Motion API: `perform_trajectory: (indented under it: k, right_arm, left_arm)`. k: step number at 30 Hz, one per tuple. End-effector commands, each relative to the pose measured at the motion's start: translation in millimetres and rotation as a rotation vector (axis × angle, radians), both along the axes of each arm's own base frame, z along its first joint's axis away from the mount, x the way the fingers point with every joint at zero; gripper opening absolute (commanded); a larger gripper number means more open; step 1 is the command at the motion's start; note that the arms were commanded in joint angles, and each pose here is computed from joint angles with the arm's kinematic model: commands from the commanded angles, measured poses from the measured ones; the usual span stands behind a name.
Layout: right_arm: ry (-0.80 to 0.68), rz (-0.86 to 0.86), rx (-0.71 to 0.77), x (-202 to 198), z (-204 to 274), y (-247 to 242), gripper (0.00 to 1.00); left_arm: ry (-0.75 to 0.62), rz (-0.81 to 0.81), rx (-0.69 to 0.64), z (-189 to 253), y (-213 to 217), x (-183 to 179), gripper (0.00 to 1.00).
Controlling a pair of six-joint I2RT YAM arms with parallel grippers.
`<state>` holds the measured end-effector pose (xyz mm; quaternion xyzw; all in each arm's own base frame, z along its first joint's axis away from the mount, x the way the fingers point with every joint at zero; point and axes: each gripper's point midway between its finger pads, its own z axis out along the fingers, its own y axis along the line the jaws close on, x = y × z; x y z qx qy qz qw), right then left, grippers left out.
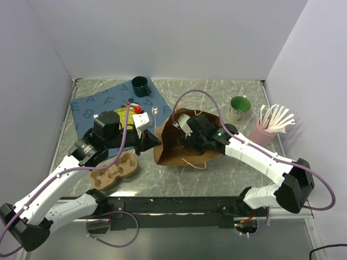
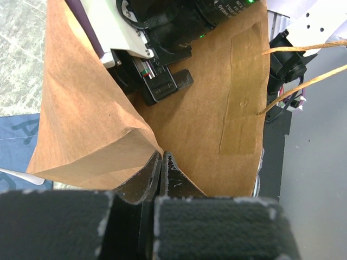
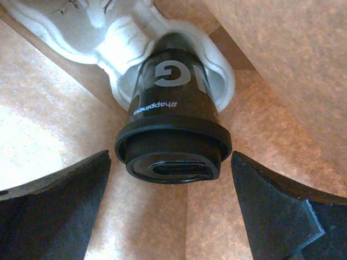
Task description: Pack the takeout coffee
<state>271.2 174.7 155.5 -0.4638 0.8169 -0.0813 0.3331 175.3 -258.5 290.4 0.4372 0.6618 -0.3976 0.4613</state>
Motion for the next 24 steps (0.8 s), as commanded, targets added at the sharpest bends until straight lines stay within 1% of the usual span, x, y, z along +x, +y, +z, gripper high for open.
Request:
perform_trajectory:
  k: [1,8,10,14,15,17,18,19,21,23,24]
  right_arm:
    - [-0.069,-0.071,0.085,7.4,28.3,-4.1,1.0]
    - [-0.076,-0.061,0.096,3.3,32.9,-6.7,0.94]
    - [-0.085,-0.059,0.099,2.0,35.0,-8.0,0.9]
    - [-0.105,-0.077,0.101,1.3,42.2,-14.4,0.87]
    - [-0.103,-0.075,0.101,-0.1,42.2,-15.0,0.83]
    - [-0.105,-0.08,0.103,-1.2,43.3,-16.6,0.81]
    - [-0.103,-0.083,0.101,-1.6,42.8,-17.9,0.76]
    - [-0.096,-0.083,0.1,-2.8,41.1,-18.6,0.74]
    - [-0.09,-0.079,0.102,-4.2,39.5,-17.9,0.74]
    - [-0.081,-0.075,0.11,-4.8,38.6,-16.5,0.75]
    - [-0.075,-0.071,0.112,-5.5,37.8,-15.0,0.8]
  left_arm:
    - [0.031,-0.046,0.003,-5.7,-2.6,-9.2,0.01]
    - [0.031,-0.04,0.005,-5.8,-2.2,-8.4,0.01]
    - [0.033,-0.04,0.006,-6.0,-1.8,-8.9,0.01]
    - [0.032,-0.038,0.006,-6.0,-2.4,-7.9,0.01]
    - [0.033,-0.04,0.005,-6.8,-2.8,-7.6,0.01]
    - [0.028,-0.04,0.003,-5.5,-2.8,-7.6,0.01]
    - [0.03,-0.04,0.003,-6.1,-2.8,-7.7,0.01]
    - [0.03,-0.041,0.001,-5.1,-3.0,-7.8,0.01]
    - [0.029,-0.04,0.002,-5.9,-3.1,-7.2,0.01]
    - [0.029,-0.04,0.002,-5.4,-2.8,-7.6,0.01]
    - [0.027,-0.039,0.002,-4.9,-3.0,-7.5,0.01]
